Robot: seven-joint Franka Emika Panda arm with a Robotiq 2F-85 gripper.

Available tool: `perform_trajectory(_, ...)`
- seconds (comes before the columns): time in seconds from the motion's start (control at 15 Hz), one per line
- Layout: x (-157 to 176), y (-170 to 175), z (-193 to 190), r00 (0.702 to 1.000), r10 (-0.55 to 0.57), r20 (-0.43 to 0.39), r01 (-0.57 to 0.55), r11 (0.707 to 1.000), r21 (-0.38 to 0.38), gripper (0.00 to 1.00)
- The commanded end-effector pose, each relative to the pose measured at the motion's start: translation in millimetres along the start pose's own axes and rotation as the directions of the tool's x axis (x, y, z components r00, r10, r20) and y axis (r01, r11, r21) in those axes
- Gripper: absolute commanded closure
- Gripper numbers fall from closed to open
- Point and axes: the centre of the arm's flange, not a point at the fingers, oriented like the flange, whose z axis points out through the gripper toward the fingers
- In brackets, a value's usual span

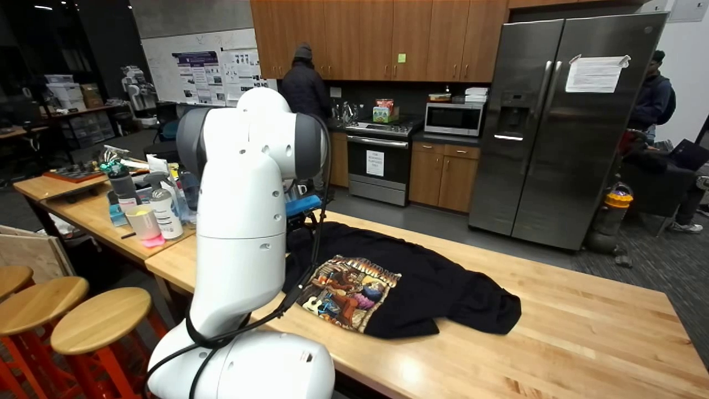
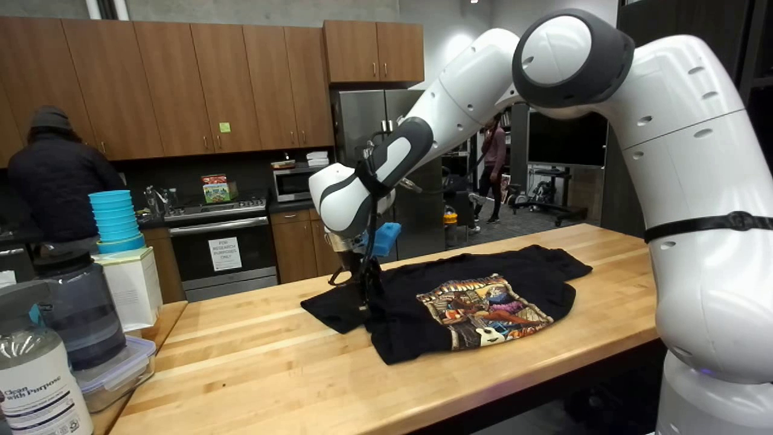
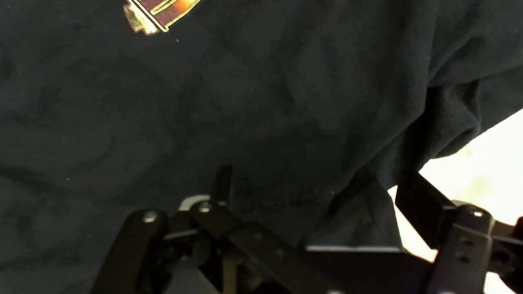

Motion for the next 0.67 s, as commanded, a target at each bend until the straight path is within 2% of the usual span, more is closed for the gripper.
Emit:
perform_trajectory(0.0,3.0,2.0,0.1,0.988,-0.137,0.072,0.138,0.990,-0.003,0.00)
perform_trajectory(0.2,-0.2,1.4,-0.4,0.968,-0.231,0.098,0.232,0.973,0.000,0.00)
perform_trajectory(0.6,-4.2,1.2,-9.0,0.942,-0.320,0.104,0.325,0.945,-0.034,0.00)
